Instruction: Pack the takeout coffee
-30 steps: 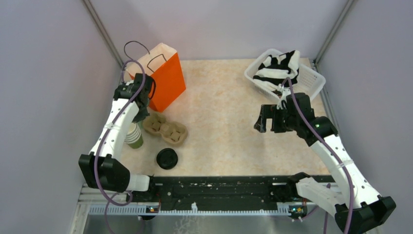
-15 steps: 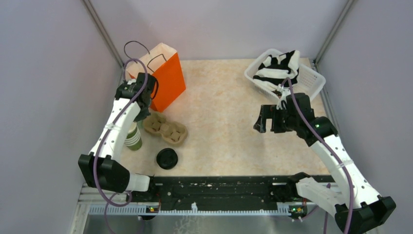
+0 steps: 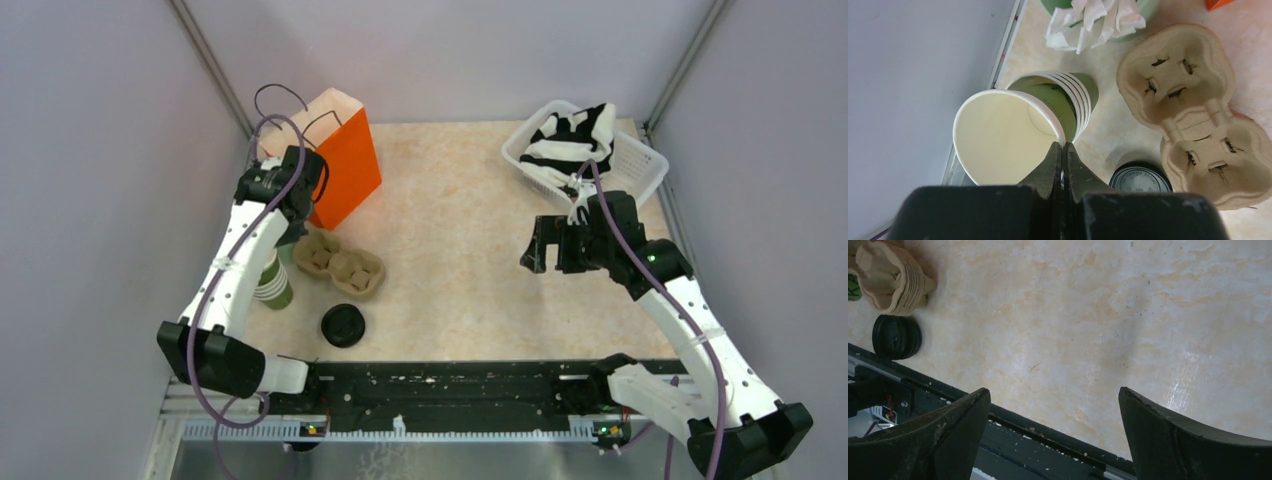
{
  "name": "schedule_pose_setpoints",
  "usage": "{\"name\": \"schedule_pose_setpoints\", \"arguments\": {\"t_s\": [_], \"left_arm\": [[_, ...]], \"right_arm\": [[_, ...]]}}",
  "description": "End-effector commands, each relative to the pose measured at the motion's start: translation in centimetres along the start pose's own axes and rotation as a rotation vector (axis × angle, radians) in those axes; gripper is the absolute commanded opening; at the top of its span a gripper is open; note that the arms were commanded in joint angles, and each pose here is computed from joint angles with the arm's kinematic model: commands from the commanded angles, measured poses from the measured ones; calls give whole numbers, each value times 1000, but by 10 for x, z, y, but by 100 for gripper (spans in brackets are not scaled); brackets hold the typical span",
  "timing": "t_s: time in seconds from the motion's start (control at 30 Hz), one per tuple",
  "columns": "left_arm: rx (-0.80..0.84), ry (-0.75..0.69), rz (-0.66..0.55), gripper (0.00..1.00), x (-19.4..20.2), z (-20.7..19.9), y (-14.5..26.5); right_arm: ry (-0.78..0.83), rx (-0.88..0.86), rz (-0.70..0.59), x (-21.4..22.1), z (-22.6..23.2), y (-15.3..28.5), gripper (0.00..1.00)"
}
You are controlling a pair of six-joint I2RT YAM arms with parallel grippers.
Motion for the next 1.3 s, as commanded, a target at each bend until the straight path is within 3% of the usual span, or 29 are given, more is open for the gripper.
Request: {"name": "schedule_pose_setpoints", "arguments": {"t_s": [0.0, 0.53, 0.63, 0.73, 0.9, 0.97, 1.07, 1.2, 1.27], "left_arm": [[7, 48, -64, 0, -20, 12, 22], [198, 136, -203, 0, -59, 25, 78], [394, 106, -225, 0, -64, 4, 98], [663, 89, -319, 0, -69, -20, 128], [1124, -47, -387, 0, -49, -69, 183], [1220, -106, -361, 0, -34, -92, 190], [1182, -235, -300, 0, -3, -139, 183], [947, -429, -339, 0, 33, -193, 165], [921, -483, -323, 0, 47, -221, 158]], "right_arm": [[16, -17, -44, -11, 3, 4, 99], [-4, -8, -39, -10, 3, 6, 99], [-11, -5, -43, -10, 3, 7, 99], [-24, -5, -45, -8, 3, 7, 99], [-52, 4, -58, -5, 2, 10, 99], [-63, 14, -63, -3, 0, 11, 99], [-78, 34, -68, 2, -3, 14, 99], [-100, 66, -88, 3, -6, 27, 99], [-112, 93, -105, 4, -10, 36, 99]]}}
Point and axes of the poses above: each gripper's point midway between its finger pads, its own y axis back along the fingers, its own z axis along the line the jaws close on, x = y × z, the point moved 1 cm from there along y, back along the fingers, and after that the axes turned 6 degrees about y, right-handed, at the moved point
